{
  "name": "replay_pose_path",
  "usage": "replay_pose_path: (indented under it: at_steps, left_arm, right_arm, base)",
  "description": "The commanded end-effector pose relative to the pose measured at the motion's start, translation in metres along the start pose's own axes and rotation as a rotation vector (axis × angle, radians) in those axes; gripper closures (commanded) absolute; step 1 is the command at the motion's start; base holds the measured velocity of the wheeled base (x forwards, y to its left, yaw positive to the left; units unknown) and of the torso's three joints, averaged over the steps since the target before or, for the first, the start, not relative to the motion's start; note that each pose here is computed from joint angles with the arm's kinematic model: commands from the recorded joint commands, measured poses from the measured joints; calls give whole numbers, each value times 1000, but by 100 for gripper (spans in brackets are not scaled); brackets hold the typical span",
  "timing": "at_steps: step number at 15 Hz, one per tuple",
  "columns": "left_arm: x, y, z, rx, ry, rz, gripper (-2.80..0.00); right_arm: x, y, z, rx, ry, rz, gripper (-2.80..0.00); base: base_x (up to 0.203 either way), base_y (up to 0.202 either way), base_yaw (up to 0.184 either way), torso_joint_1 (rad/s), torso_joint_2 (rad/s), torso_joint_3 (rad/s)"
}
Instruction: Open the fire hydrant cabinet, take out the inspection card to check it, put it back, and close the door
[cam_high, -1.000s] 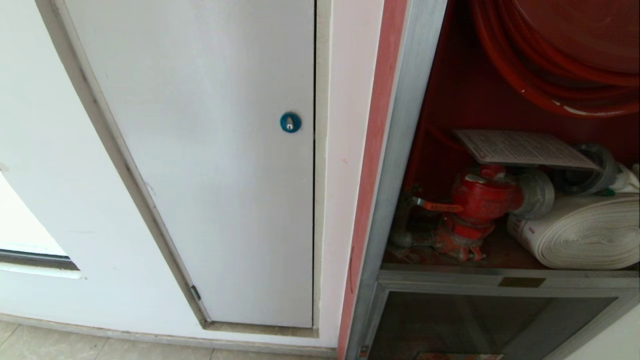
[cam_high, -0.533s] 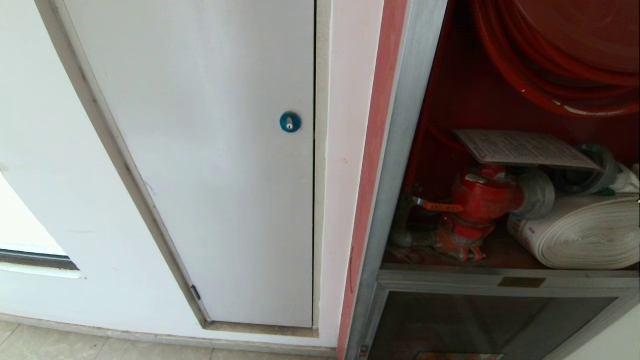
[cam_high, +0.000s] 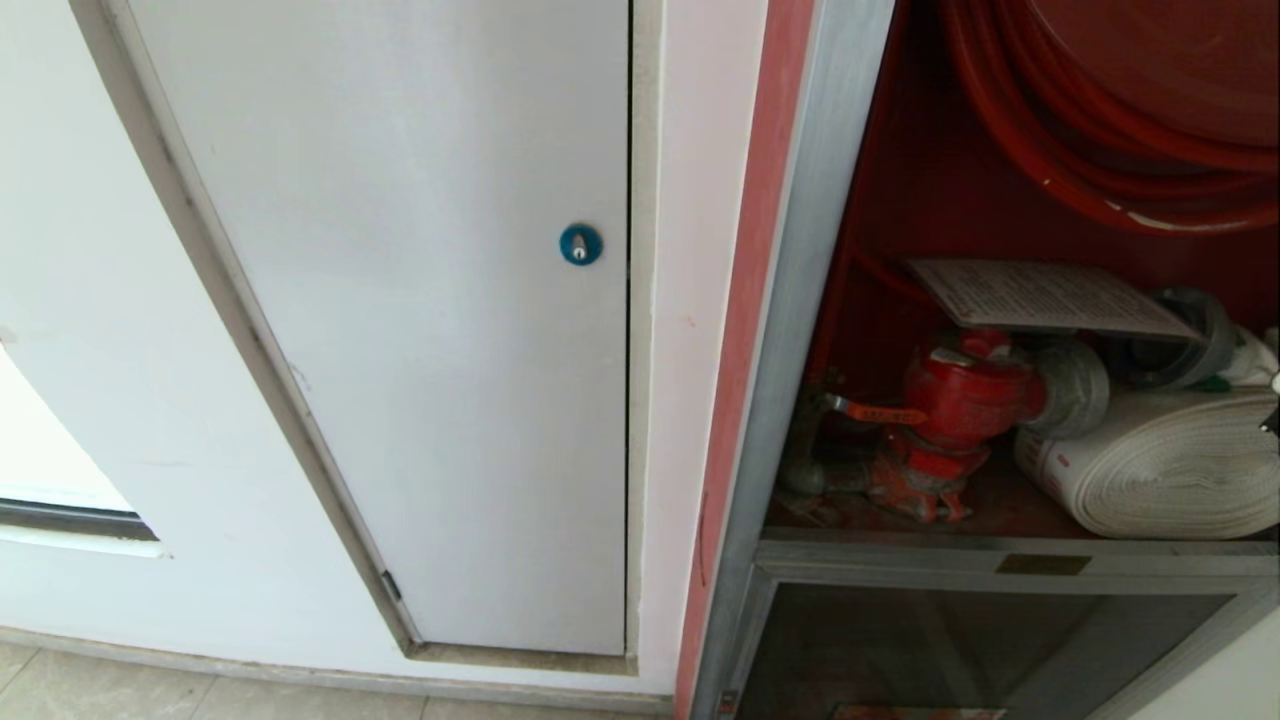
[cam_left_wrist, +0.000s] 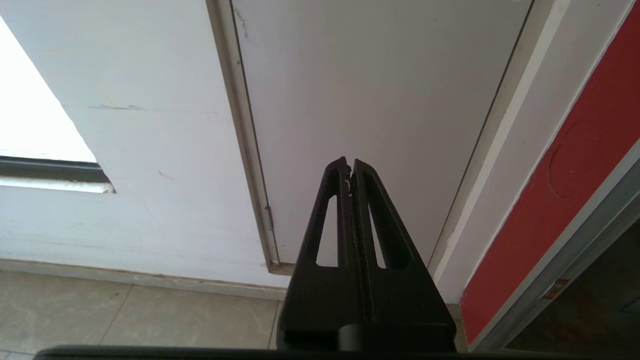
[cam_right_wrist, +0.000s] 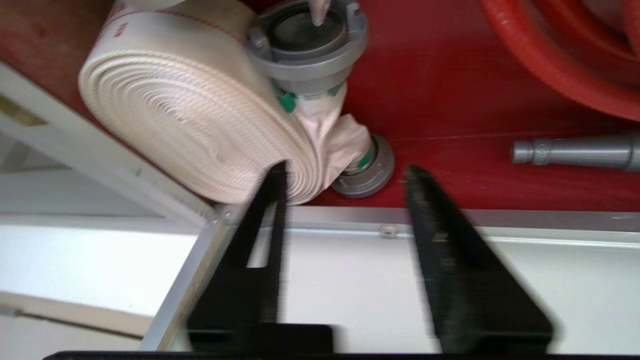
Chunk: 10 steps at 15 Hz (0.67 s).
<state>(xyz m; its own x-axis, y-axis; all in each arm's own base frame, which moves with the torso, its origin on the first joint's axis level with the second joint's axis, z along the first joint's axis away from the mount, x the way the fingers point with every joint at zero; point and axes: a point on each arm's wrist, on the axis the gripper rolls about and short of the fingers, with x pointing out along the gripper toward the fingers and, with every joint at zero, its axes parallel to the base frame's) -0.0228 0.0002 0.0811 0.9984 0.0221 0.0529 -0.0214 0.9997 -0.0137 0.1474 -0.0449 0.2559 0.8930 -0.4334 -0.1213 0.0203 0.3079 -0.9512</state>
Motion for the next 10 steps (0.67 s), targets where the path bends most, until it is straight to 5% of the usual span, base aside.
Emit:
replay_pose_path:
  at_steps: [1,10]
  left_arm:
    - [1,0,-5,-1,17,1,0]
    - [1,0,-5,-1,18,1,0]
  right_arm:
    - [7,2,3,-11,3,3,-280]
    - [16,10,32,-47,-16,8,-280]
  base:
    - [0,0,0,0,0,0]
    - [0,0,0,0,0,0]
